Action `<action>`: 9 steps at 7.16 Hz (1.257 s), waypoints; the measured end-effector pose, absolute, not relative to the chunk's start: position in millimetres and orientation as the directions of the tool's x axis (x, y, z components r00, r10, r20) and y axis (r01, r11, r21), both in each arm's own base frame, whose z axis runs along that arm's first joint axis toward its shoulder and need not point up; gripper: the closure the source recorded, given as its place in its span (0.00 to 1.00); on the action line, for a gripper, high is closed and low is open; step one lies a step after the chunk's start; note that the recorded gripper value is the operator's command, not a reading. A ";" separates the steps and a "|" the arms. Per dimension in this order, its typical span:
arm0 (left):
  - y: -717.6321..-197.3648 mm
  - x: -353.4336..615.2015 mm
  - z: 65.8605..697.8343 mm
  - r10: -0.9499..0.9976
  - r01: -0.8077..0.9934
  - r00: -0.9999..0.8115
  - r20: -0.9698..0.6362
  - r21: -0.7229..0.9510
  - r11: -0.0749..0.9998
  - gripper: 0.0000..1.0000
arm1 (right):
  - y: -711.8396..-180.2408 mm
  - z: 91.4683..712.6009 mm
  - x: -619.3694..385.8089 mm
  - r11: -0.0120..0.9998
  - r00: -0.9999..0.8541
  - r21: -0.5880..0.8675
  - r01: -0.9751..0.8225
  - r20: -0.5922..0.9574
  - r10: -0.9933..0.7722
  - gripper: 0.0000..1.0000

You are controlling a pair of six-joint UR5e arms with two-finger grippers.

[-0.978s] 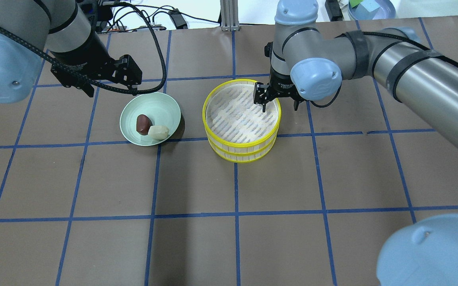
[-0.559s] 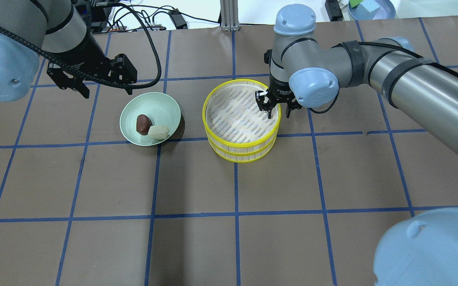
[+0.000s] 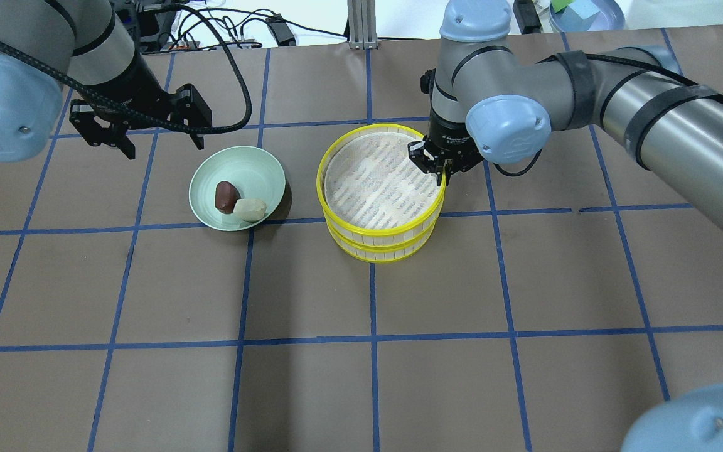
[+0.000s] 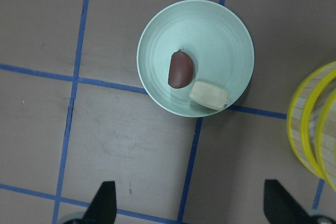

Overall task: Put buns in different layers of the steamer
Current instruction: 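Lift the top tier aside with the right gripper while the left gripper reaches the bowl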

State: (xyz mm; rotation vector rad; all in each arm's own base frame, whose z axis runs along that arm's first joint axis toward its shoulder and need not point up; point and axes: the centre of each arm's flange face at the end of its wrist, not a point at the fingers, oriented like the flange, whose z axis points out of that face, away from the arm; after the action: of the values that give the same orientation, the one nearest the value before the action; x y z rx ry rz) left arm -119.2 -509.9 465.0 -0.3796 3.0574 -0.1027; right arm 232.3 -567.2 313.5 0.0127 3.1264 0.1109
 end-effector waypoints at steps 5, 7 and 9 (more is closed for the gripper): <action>-547.3 -119.5 371.2 -0.650 -0.650 -0.759 -0.046 -0.007 0.760 0.00 | -572.9 363.5 63.7 0.974 -0.982 0.139 -0.180 0.031 -0.185 1.00; -568.2 -122.8 332.1 -0.678 -0.679 -0.734 -0.031 0.034 0.734 0.00 | -576.5 357.3 20.2 0.960 -0.971 0.167 -0.223 0.046 -0.234 1.00; -591.1 -121.6 293.1 -0.685 -0.685 -0.729 -0.020 0.026 0.728 0.00 | -576.3 352.7 12.6 0.957 -0.970 0.178 -0.227 0.043 -0.238 1.00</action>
State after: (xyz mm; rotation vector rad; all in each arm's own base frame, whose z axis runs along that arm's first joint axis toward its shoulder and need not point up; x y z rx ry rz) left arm -121.6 -591.1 293.1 -1.1540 2.9118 0.0491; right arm 12.6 -576.3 352.7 -0.3773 3.1716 0.2771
